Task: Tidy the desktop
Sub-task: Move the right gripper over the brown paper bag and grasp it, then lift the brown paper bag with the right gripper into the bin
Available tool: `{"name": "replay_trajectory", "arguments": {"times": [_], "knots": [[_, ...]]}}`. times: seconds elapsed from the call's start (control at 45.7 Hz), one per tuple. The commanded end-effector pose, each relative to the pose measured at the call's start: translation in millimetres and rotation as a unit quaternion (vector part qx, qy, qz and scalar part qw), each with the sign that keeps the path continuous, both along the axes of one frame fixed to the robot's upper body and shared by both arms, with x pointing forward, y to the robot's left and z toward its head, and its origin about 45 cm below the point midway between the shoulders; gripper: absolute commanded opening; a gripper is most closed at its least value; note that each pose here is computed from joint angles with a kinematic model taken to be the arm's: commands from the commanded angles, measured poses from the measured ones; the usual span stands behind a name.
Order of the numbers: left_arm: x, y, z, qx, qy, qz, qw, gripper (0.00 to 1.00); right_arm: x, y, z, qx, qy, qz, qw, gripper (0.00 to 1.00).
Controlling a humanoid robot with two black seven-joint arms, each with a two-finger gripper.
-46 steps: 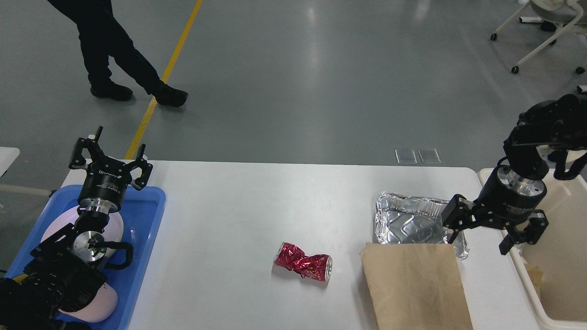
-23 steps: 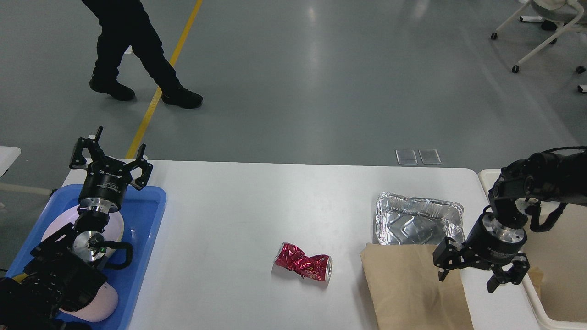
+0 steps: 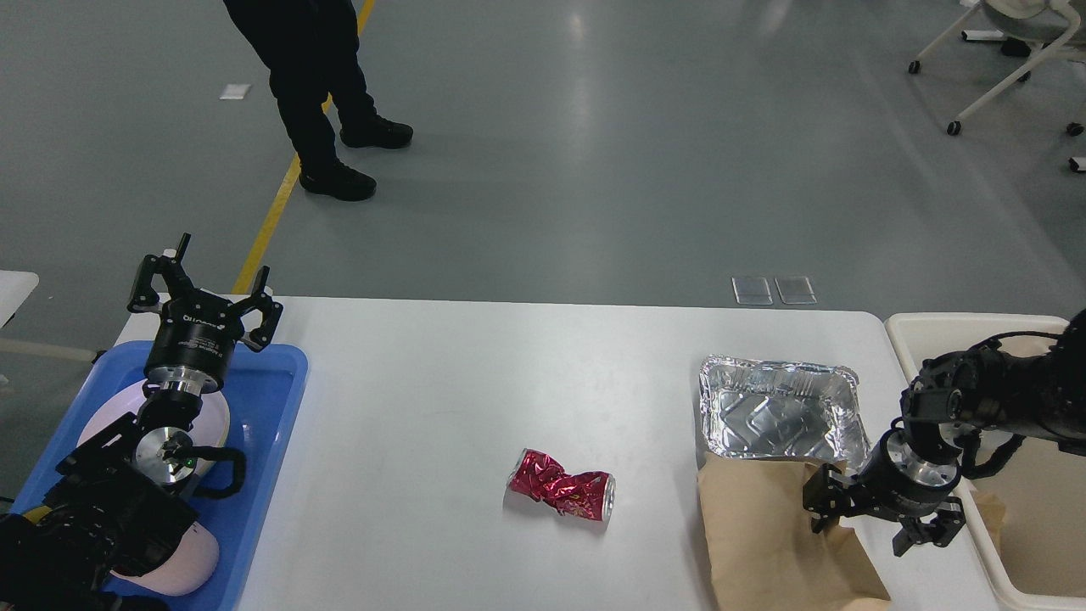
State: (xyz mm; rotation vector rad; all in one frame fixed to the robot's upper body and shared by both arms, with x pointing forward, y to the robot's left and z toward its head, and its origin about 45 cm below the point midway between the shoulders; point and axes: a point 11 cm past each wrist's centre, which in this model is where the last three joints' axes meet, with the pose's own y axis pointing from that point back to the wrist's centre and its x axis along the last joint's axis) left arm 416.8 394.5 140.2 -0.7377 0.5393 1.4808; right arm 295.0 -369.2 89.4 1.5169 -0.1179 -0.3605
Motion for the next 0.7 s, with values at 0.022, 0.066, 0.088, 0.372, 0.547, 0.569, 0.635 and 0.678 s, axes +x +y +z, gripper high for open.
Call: {"name": "replay_trajectory", "arguments": {"times": [0.022, 0.066, 0.088, 0.372, 0.547, 0.569, 0.635, 0.678], "knots": [[0.0, 0.1, 0.0, 0.0, 0.0, 0.0, 1.0, 0.96, 6.9, 1.3, -1.6, 0.0, -0.035, -0.005, 0.999, 0.65], [0.0, 0.1, 0.0, 0.0, 0.0, 0.0, 1.0, 0.96, 8.4, -0.4, -2.6, -0.006, -0.051, -0.003, 0.999, 0.56], [0.1, -0.5, -0.2, -0.001, 0.0, 0.0, 1.0, 0.96, 6.7, -0.5, -3.3, -0.006, -0.051, -0.004, 0.999, 0.49], [0.0, 0.1, 0.0, 0.0, 0.0, 0.0, 1.0, 0.96, -11.4, 16.2, -5.0, 0.023, -0.022, -0.012, 0.999, 0.0], [0.0, 0.1, 0.0, 0.0, 0.0, 0.0, 1.0, 0.96, -9.6, 18.8, 16.6, 0.048, -0.029, -0.035, 0.998, 0.0], [0.0, 0.2, 0.1, 0.0, 0.0, 0.0, 1.0, 0.96, -7.5, 19.3, 22.3, 0.052, -0.033, -0.038, 0.997, 0.0], [0.0, 0.1, 0.0, 0.0, 0.0, 0.0, 1.0, 0.96, 0.2, 18.3, 43.0, 0.061, -0.047, -0.046, 0.996, 0.0], [0.0, 0.2, 0.1, 0.0, 0.0, 0.0, 1.0, 0.96, 4.8, 17.4, 57.8, 0.067, -0.058, -0.052, 0.995, 0.0]]}}
